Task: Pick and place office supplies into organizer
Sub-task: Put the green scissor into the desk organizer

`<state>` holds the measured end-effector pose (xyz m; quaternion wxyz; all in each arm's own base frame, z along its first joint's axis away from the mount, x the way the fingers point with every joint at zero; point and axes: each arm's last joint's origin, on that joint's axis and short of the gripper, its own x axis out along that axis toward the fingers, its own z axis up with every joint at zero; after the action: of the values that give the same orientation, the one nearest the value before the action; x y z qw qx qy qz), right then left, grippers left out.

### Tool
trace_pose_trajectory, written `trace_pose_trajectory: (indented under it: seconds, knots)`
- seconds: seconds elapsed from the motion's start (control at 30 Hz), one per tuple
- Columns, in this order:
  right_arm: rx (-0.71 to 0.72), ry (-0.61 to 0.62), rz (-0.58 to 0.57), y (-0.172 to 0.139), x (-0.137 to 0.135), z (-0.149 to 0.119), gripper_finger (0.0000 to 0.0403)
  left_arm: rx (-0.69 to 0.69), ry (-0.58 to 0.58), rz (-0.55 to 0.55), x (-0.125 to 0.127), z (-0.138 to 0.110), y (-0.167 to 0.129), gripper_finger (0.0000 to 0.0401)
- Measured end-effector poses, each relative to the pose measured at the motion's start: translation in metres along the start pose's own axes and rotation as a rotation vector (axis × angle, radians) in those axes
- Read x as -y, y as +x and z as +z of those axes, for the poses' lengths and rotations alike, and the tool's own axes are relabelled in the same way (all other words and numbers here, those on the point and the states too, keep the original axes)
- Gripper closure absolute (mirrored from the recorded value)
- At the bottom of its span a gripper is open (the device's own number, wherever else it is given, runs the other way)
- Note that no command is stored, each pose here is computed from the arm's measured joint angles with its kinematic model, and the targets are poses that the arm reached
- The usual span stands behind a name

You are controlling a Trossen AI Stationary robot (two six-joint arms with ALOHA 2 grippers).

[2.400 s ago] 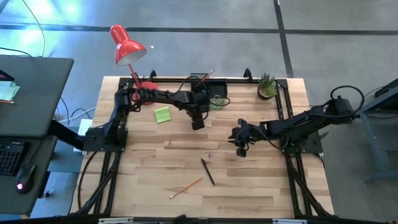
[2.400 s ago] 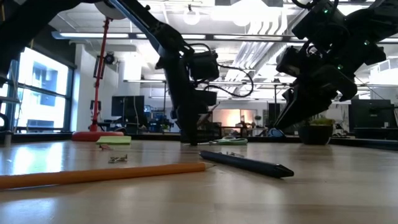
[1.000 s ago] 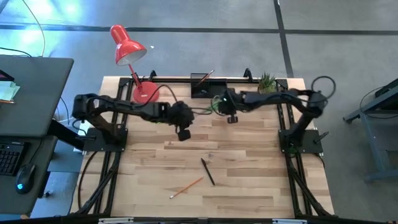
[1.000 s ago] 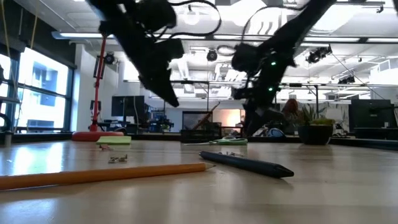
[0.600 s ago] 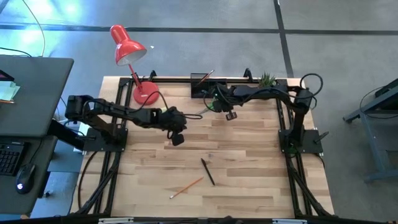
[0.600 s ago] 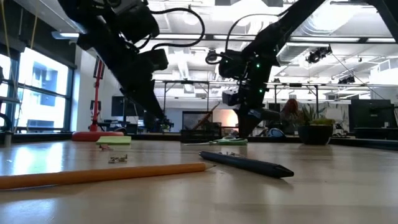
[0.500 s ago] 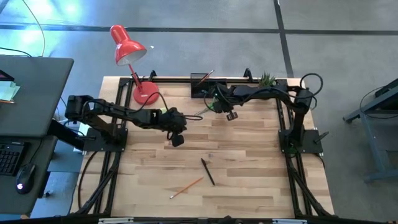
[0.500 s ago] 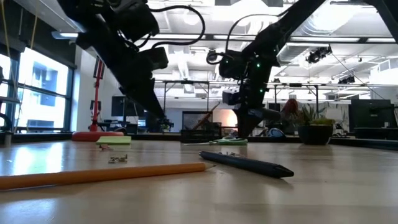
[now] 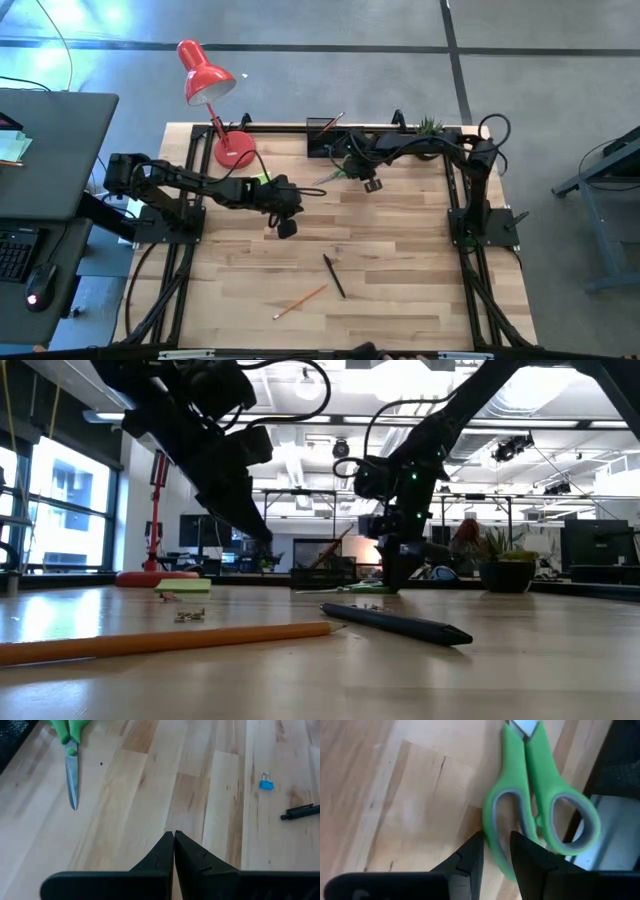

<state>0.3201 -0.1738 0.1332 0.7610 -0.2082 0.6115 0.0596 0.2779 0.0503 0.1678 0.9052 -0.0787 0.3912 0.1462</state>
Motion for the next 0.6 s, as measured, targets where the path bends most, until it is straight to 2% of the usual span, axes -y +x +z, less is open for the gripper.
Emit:
trace_pose_trajectory:
  seconds: [0.17, 0.37, 0.5, 0.6]
  knots:
    - [-0.037, 0.03, -0.021, -0.002, -0.004, 0.003, 0.0331, 0.001, 0.002, 0.0, 0.0, 0.0, 0.0, 0.04]
    - [-0.076, -0.022, -0.034, -0.011, -0.014, 0.008, 0.0393, 0.002, 0.013, 0.008, 0.0, 0.0, 0.0, 0.04]
    - [-0.13, -0.085, -0.1, -0.018, -0.022, 0.018, 0.0386, 0.0, 0.011, 0.008, 0.0, 0.0, 0.0, 0.04]
    - [-0.191, -0.157, -0.13, -0.025, -0.033, 0.025, 0.0395, 0.0, 0.011, 0.008, 0.0, 0.0, 0.0, 0.04]
